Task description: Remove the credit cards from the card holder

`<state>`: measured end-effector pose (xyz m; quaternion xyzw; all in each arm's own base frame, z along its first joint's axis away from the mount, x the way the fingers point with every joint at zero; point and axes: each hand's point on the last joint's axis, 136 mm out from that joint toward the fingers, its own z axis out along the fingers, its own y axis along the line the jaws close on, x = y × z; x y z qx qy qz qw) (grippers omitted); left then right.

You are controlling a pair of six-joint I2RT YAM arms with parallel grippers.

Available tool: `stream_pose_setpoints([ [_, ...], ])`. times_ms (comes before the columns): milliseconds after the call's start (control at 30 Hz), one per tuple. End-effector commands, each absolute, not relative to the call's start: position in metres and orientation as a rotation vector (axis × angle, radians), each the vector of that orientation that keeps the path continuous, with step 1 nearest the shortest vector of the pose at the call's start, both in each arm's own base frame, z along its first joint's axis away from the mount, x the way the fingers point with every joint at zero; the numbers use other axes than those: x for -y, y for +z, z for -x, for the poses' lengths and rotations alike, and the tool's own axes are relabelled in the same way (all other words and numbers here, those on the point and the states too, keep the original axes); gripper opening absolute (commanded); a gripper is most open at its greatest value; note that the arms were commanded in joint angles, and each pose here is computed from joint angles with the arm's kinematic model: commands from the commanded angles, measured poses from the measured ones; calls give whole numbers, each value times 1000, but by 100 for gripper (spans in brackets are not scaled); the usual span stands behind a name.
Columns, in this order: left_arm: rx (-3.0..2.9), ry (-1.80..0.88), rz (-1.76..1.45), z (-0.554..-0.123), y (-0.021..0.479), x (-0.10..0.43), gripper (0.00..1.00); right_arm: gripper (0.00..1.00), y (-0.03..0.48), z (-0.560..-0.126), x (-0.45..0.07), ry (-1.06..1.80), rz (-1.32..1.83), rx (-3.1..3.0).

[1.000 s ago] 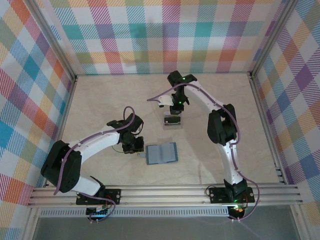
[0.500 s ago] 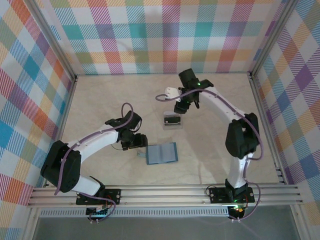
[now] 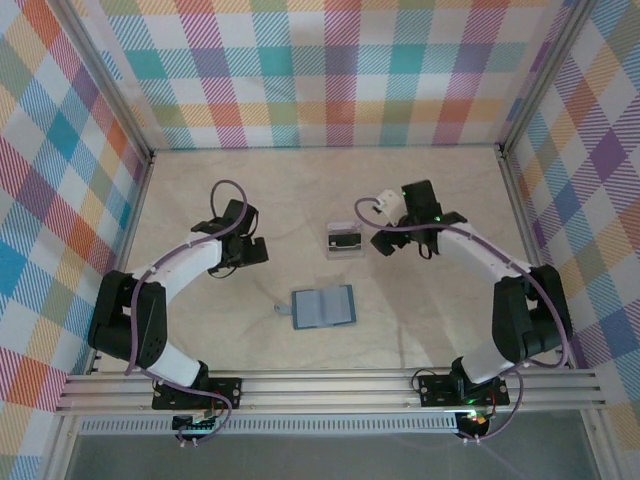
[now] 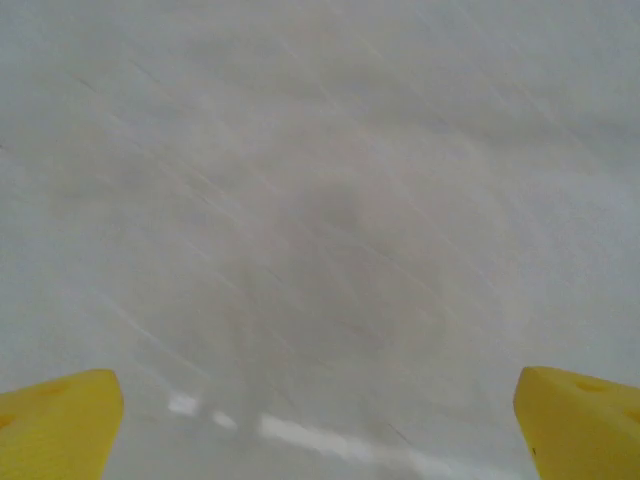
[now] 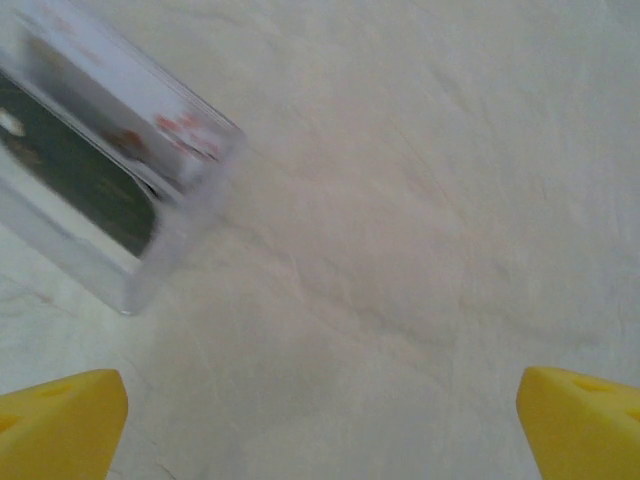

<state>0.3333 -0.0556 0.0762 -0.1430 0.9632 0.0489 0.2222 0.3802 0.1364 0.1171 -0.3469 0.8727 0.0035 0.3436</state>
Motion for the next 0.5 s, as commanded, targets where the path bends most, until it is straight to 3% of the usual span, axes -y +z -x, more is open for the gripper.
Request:
stream_pose_setpoints([
  [0, -2482, 429, 453, -345, 90, 1, 100, 100, 125, -395, -105, 24, 528, -2227],
  [233, -2271, 633, 450, -357, 106, -43, 100, 100, 92, -382, -34, 22, 115, -2208],
  [467, -2262, 428, 431, -379, 75, -50, 100, 100, 102, -383, -5, -63, -22, -2061],
])
